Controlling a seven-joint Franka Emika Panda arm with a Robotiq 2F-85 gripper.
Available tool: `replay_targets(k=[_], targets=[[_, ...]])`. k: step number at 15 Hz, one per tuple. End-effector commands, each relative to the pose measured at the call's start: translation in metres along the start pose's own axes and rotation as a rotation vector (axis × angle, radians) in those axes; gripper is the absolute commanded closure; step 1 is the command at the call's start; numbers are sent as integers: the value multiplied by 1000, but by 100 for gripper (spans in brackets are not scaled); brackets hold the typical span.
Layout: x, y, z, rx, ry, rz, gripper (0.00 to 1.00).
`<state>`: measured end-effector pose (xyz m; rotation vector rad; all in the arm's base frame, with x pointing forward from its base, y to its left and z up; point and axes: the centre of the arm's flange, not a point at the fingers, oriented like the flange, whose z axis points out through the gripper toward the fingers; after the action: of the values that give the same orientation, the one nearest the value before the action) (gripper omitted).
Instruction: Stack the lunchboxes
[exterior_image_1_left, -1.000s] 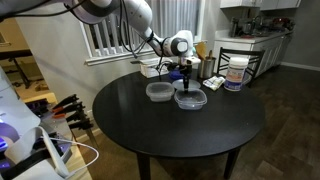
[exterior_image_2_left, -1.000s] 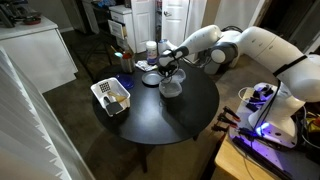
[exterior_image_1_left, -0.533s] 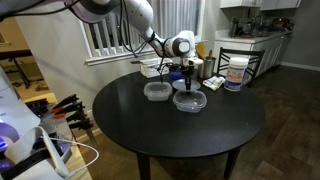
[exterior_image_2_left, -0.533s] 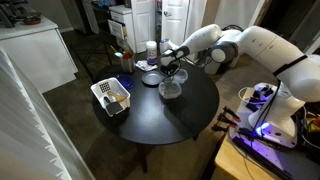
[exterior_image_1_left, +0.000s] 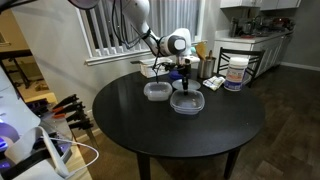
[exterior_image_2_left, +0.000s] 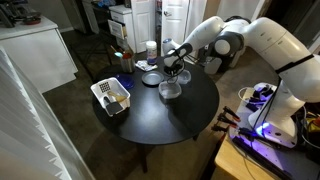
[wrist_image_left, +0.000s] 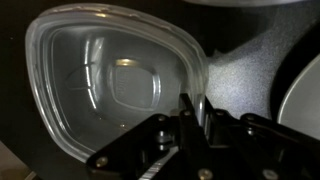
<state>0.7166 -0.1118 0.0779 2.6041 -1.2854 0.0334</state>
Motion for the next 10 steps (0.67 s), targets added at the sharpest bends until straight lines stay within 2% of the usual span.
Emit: replay_targets(k=[1,6,10], targets=[[-53,45,-45,-21,33,-36,97],[-77,52,-101,-68,134,-111,97],[-115,62,-144,-63,166,-179,97]])
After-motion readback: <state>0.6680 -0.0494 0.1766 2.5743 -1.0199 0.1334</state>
